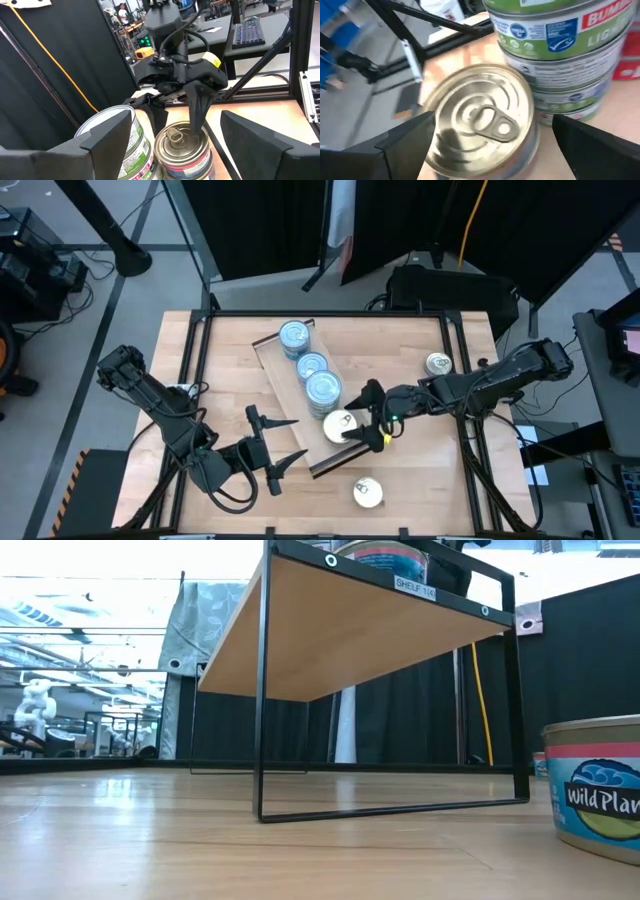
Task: Stack canned seafood by type on shelf
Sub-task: Stack the blue-pink tuna can on top of the blue-pink tuna can on the shelf, then stack the blue-pink tuna can on top of the blue-pink tuna cans on the shelf
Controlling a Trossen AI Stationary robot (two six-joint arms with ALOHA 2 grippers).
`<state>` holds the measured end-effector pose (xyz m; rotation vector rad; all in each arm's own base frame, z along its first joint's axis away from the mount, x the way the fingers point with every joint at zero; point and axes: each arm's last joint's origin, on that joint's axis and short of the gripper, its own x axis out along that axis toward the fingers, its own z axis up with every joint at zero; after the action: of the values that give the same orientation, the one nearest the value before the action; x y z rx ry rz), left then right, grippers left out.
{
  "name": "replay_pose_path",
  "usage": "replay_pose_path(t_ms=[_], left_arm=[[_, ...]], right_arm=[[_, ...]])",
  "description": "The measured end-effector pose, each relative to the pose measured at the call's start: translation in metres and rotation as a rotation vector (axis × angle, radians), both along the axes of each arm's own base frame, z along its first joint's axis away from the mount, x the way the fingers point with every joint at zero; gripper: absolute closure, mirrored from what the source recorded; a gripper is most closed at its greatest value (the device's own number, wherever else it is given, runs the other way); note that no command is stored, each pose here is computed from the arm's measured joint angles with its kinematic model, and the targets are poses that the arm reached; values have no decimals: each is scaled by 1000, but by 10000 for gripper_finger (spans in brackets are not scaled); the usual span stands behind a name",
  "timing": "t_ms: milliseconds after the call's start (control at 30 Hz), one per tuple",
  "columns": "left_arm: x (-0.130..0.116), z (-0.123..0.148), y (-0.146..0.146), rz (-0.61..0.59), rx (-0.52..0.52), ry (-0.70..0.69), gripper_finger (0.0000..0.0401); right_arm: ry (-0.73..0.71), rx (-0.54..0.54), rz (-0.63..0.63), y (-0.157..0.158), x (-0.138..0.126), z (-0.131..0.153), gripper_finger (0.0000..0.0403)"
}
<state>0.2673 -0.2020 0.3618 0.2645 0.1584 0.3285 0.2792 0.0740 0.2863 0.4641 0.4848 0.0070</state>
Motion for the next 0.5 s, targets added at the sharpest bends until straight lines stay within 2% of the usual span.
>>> replay_pose_path(t_ms=[200, 333, 500], left_arm=[[0, 0, 0, 0, 1, 0, 95], [0, 0, 0, 0, 1, 1, 95], [0, -1, 0, 0, 5, 5, 95]], right_arm=[[3, -149, -3, 3, -3, -1, 11], [-33, -146, 6, 2, -14, 11, 11], [-75, -143, -45, -10, -51, 39, 11]])
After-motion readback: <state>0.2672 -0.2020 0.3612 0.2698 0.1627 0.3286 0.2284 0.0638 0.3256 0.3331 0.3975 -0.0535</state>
